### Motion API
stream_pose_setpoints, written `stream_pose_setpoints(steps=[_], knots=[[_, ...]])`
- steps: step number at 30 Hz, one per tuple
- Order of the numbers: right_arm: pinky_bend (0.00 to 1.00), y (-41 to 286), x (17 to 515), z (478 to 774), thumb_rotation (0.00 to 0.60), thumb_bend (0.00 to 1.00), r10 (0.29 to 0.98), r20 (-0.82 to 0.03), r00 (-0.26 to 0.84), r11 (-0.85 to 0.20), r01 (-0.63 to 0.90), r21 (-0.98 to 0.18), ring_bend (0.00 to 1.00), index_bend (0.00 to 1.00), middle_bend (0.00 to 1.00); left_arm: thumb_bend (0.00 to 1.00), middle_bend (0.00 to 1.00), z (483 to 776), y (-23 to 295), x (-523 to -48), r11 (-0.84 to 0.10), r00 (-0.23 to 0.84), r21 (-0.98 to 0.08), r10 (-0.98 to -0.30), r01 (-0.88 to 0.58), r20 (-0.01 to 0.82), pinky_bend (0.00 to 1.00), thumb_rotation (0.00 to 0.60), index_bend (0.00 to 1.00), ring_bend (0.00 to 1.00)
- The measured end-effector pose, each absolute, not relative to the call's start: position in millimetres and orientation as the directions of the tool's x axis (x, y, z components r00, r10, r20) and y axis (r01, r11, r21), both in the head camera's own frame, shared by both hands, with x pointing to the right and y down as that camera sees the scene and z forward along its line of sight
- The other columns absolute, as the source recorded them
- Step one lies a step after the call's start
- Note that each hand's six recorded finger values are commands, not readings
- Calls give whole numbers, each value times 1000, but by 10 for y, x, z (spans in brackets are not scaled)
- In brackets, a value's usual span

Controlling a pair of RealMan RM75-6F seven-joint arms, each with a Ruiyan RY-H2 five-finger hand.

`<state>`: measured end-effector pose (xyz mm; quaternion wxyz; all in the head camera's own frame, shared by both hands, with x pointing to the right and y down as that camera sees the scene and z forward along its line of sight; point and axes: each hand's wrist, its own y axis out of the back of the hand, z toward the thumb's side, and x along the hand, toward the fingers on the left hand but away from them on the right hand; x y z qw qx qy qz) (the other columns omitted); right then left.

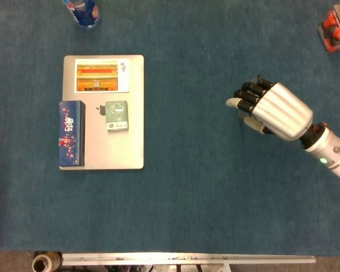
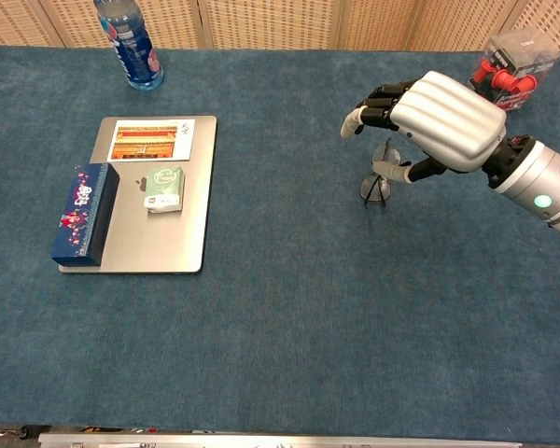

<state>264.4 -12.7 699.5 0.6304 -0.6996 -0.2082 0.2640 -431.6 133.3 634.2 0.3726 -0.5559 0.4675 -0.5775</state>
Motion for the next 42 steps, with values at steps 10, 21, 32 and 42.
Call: stream_pose_setpoints(steps=[10, 21, 32, 42], knots=[[516, -195, 2707, 7095, 600, 258, 644, -123, 755, -106, -71, -992, 342, 365, 424, 0, 456, 6342, 1340, -4332, -286, -108, -954, -949, -90, 295, 441, 600, 478, 337], [516, -278, 2801, 7192, 600, 258, 666, -148, 731, -100, -108, -989, 343, 365, 424, 0, 456, 6346, 1340, -4333, -286, -108, -954, -949, -91, 295, 441, 600, 478, 337], [516, -340, 2892, 7277, 600, 258, 686, -173, 706, -103, -141, -985, 342, 365, 424, 0, 456, 6352, 1328, -4326, -289, -104, -953, -949, -88, 297, 441, 600, 478, 337], [516, -372, 2979, 7369, 600, 258, 705, -200, 681, -113, -172, -979, 342, 365, 424, 0, 456, 6347, 1326, -4317, -289, -100, -953, -950, -87, 297, 441, 600, 478, 337]])
